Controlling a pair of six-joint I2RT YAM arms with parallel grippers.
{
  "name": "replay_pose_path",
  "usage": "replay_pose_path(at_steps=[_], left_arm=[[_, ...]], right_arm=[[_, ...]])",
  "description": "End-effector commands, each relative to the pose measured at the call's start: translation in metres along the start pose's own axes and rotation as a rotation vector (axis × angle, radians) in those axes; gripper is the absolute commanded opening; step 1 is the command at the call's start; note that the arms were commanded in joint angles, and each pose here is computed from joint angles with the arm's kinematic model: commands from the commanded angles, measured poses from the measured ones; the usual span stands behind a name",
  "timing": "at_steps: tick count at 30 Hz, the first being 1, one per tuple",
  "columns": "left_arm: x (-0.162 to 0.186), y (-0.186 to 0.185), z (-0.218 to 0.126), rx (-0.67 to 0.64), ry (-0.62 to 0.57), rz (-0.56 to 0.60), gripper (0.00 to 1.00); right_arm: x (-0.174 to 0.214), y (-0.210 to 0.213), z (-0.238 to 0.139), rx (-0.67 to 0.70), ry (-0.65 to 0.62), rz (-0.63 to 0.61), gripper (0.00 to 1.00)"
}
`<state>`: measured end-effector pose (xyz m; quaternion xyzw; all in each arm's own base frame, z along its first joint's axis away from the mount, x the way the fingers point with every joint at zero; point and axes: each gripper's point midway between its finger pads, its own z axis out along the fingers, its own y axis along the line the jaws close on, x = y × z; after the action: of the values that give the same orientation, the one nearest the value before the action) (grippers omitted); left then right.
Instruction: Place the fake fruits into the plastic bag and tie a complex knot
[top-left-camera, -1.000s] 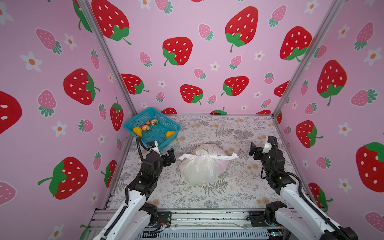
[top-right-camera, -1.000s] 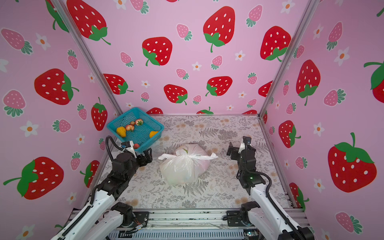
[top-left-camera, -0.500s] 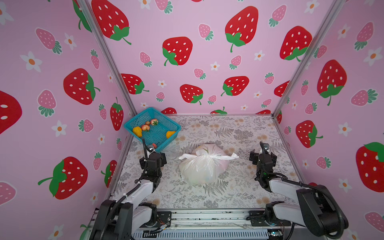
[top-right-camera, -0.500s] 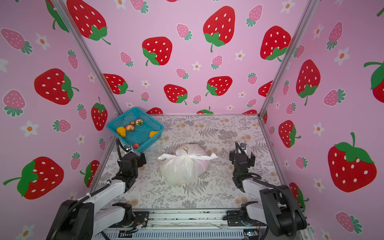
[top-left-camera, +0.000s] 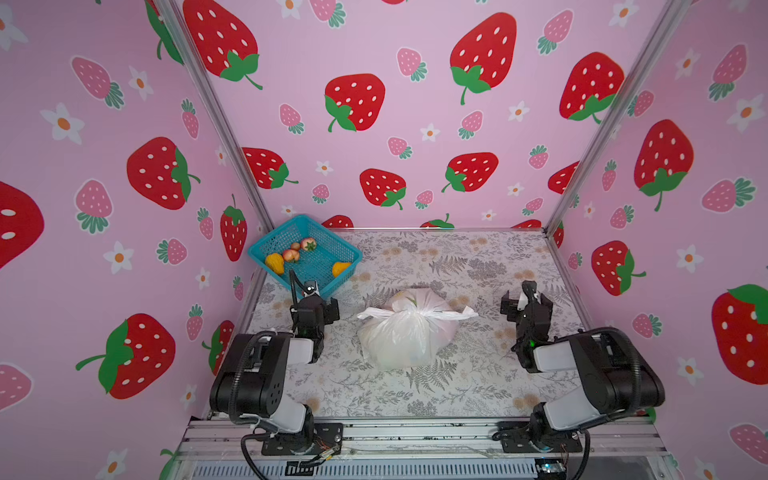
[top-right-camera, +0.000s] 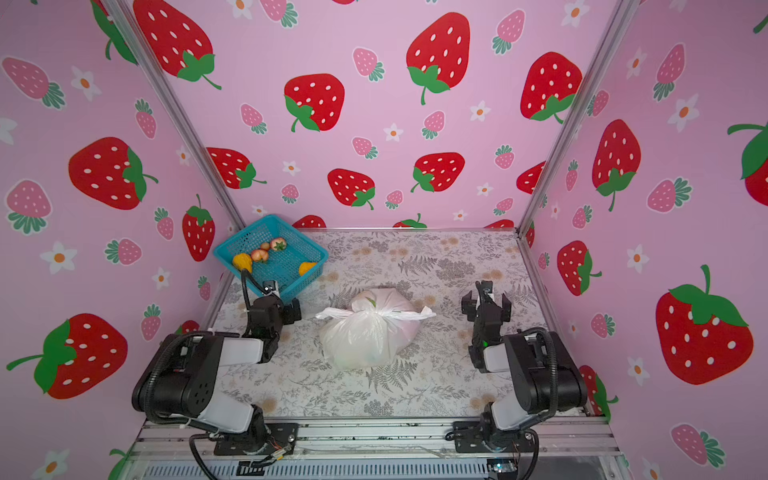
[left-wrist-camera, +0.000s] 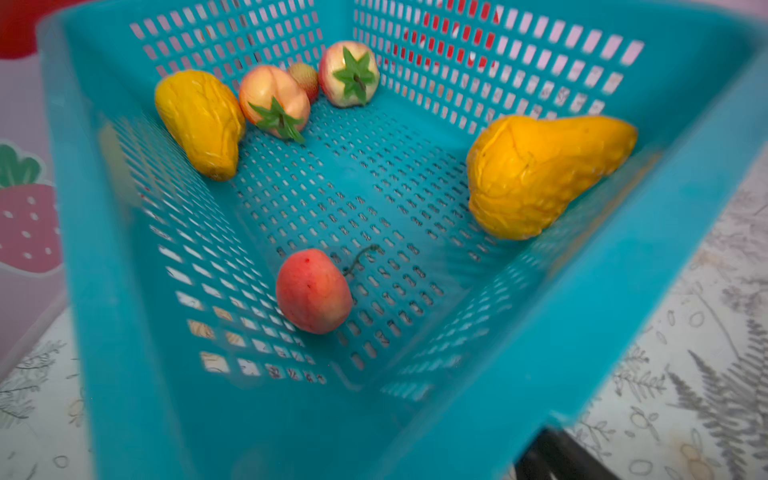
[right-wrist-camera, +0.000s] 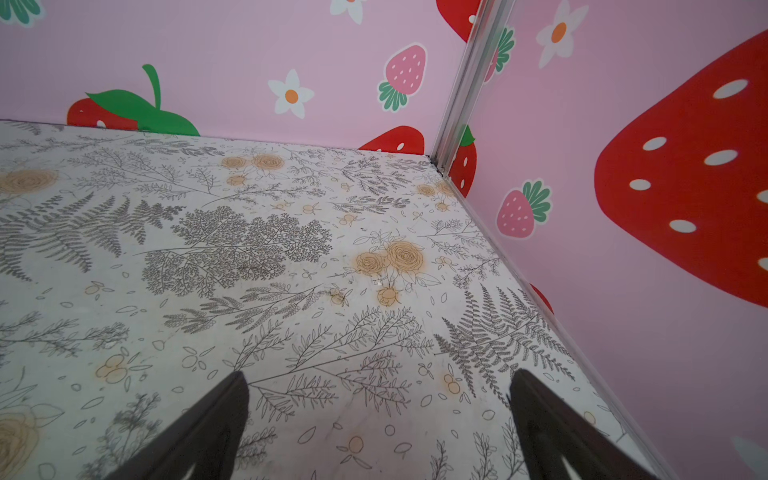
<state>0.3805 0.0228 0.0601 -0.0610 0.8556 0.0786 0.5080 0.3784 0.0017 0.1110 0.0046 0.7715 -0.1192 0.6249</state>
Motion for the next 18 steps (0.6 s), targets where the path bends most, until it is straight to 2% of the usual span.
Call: replay_pose_path(at_steps=[1,18], left_arm=[[-0.0332,-0.0050,0.0035,0.045,-0.082,-0.023,0.99],[-0.0334,-0.0057,0.0037,0.049,-0.086,-0.023,0.99]], right_arm=[[-0.0100,0.0051,-0.0015,-0.064,-0.061,0.045,1.00],[-0.0114,0.0051,-0.0012,-0.064,-0.065,0.042,1.00]])
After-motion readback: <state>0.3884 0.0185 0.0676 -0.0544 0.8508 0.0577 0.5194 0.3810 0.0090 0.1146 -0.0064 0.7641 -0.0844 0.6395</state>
